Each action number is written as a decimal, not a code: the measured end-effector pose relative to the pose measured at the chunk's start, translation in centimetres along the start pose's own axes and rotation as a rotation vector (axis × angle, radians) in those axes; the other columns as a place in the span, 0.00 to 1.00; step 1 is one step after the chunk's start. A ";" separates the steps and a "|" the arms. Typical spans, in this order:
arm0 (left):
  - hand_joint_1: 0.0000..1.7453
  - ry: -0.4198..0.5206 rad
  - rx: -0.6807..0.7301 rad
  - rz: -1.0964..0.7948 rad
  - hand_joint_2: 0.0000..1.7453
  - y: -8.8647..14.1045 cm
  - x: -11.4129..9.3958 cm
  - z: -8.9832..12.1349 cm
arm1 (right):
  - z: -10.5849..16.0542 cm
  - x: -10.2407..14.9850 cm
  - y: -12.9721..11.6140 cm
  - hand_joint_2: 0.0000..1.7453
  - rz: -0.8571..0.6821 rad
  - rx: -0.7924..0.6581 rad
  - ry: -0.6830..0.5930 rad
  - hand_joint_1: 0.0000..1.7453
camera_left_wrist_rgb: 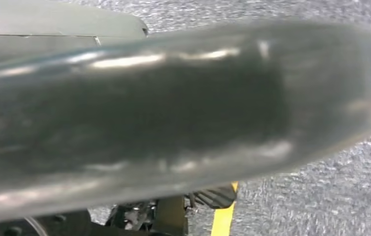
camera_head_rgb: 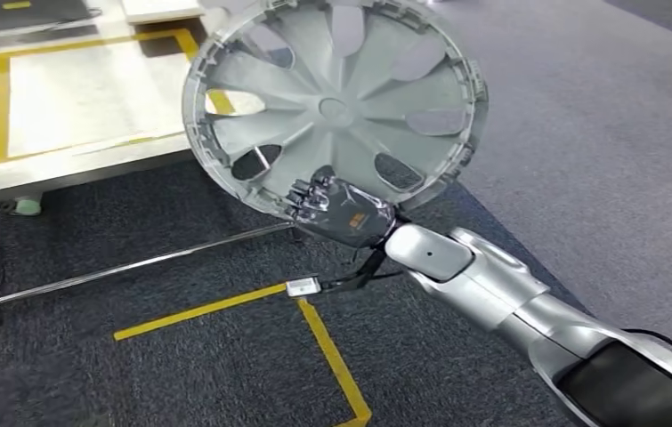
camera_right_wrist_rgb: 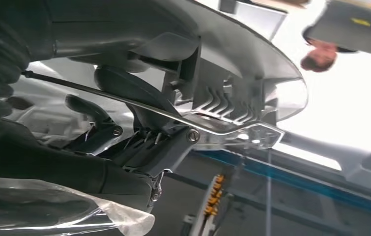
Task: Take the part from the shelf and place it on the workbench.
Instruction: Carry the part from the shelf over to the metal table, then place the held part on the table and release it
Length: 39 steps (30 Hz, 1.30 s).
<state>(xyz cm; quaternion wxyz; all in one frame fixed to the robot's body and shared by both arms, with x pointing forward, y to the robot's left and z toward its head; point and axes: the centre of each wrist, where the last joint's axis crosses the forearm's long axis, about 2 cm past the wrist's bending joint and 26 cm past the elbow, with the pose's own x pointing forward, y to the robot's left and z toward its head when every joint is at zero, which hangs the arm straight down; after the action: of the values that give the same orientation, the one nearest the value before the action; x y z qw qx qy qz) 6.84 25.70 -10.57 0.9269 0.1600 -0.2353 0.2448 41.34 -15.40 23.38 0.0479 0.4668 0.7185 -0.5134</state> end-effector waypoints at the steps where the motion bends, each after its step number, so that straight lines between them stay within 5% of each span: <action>1: 0.00 -0.002 -0.002 0.001 0.00 -0.1 0.1 0.0 | 0.0 0.0 0.0 1.00 -0.001 0.002 0.002 1.00; 39: 0.00 -0.023 -0.011 -0.028 0.00 -0.1 0.2 0.0 | 0.7 0.0 -0.4 1.00 0.001 -0.025 0.095 1.00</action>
<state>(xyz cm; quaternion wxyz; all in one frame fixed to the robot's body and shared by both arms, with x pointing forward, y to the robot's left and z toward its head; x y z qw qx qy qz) 7.10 25.68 -10.52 0.9283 0.1611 -0.2448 0.2287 40.78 -15.93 23.30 0.0194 0.4903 0.7261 -0.4817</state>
